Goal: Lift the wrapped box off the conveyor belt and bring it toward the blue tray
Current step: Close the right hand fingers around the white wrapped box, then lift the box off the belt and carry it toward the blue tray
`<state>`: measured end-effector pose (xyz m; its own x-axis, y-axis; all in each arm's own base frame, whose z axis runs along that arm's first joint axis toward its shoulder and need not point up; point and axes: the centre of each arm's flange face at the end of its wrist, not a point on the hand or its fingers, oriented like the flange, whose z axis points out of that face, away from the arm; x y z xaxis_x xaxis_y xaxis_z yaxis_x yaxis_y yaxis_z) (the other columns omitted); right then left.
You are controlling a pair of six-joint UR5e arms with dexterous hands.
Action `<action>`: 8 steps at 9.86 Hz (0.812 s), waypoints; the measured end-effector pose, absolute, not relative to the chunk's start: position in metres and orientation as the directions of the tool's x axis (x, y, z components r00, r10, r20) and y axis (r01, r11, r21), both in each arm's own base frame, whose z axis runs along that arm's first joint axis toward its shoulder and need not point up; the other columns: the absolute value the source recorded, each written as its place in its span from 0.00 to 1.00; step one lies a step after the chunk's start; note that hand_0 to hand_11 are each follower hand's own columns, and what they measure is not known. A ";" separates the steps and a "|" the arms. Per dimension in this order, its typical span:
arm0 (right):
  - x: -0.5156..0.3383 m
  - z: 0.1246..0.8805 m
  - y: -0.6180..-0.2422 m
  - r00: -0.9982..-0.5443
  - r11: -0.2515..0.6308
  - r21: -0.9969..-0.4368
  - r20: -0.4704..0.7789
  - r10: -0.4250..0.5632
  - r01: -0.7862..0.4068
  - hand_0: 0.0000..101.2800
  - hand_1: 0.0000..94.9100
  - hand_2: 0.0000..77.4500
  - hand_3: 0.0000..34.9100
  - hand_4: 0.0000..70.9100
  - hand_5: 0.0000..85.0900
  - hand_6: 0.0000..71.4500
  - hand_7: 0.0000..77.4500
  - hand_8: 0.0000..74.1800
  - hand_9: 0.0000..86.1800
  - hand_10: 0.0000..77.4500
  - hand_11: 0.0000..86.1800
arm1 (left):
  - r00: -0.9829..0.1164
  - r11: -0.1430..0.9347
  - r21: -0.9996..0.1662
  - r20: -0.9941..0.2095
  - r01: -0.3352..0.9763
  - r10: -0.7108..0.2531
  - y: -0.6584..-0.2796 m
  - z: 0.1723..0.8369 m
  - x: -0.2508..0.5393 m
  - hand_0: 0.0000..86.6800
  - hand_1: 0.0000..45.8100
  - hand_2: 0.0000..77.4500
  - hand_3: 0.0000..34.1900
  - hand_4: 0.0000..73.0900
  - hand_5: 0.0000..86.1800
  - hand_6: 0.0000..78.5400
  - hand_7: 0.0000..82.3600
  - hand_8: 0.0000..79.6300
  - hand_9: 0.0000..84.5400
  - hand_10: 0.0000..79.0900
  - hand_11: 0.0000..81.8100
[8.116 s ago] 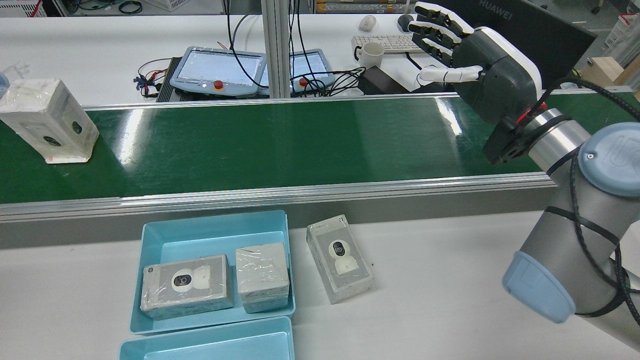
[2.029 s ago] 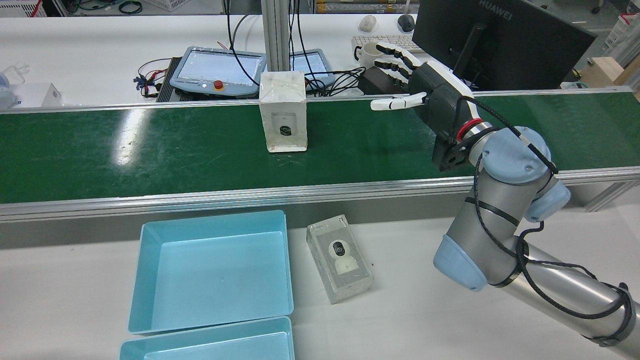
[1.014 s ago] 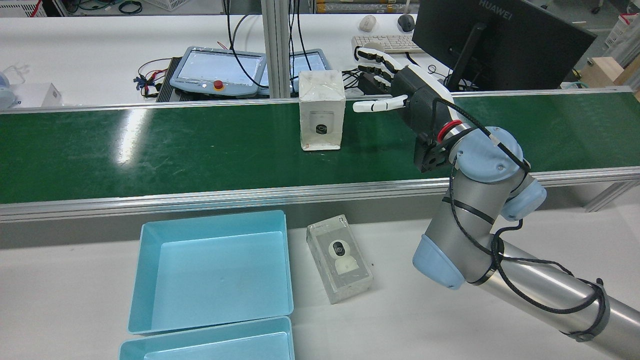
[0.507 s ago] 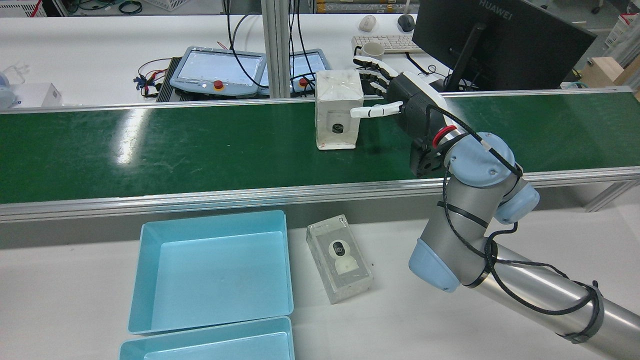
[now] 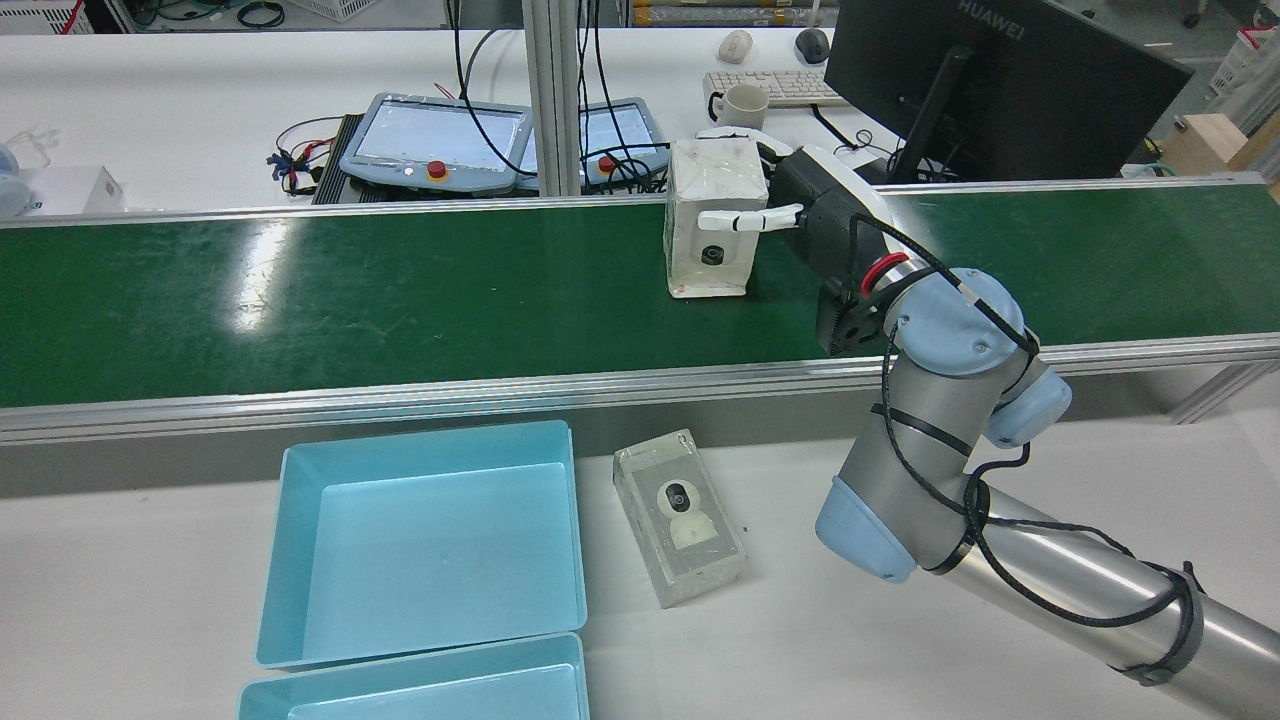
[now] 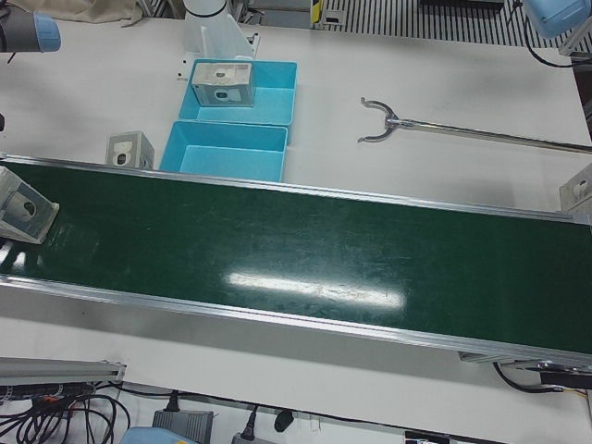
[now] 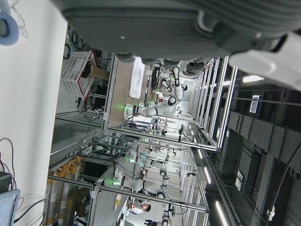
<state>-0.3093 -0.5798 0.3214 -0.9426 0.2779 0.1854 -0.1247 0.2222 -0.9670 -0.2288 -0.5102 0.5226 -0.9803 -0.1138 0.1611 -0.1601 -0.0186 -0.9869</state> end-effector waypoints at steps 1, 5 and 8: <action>-0.311 0.322 -0.580 -0.943 0.226 -0.967 0.183 0.278 -0.120 0.41 0.10 0.24 0.84 0.26 0.28 0.00 0.26 0.00 0.04 0.07 0.10 | -0.980 -0.019 -0.987 0.161 -0.160 -0.114 -0.510 0.523 -0.229 0.00 0.00 0.01 0.00 0.00 0.01 0.00 0.01 0.00 0.01 0.00 0.00; -0.312 0.310 -0.579 -0.949 0.267 -0.961 0.148 0.277 -0.072 0.39 0.03 0.20 0.77 0.29 0.55 0.27 0.56 0.21 0.37 0.15 0.20 | -0.980 -0.019 -0.987 0.161 -0.160 -0.114 -0.510 0.523 -0.229 0.00 0.00 0.01 0.00 0.00 0.01 0.00 0.01 0.01 0.01 0.01 0.00; -0.298 0.273 -0.563 -0.957 0.336 -0.942 0.104 0.269 -0.008 0.38 0.03 0.24 0.59 0.24 0.76 0.33 0.66 0.21 0.33 0.15 0.19 | -0.980 -0.019 -0.987 0.161 -0.160 -0.114 -0.510 0.523 -0.229 0.00 0.00 0.01 0.00 0.00 0.01 0.00 0.01 0.01 0.01 0.00 0.00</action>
<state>-0.2976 -0.5627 0.2734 -0.9574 0.2693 0.1043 -0.0080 0.3363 -0.9417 -0.2288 -0.5102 0.5226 -0.9803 -0.1138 0.1612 -0.1601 -0.0186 -0.9869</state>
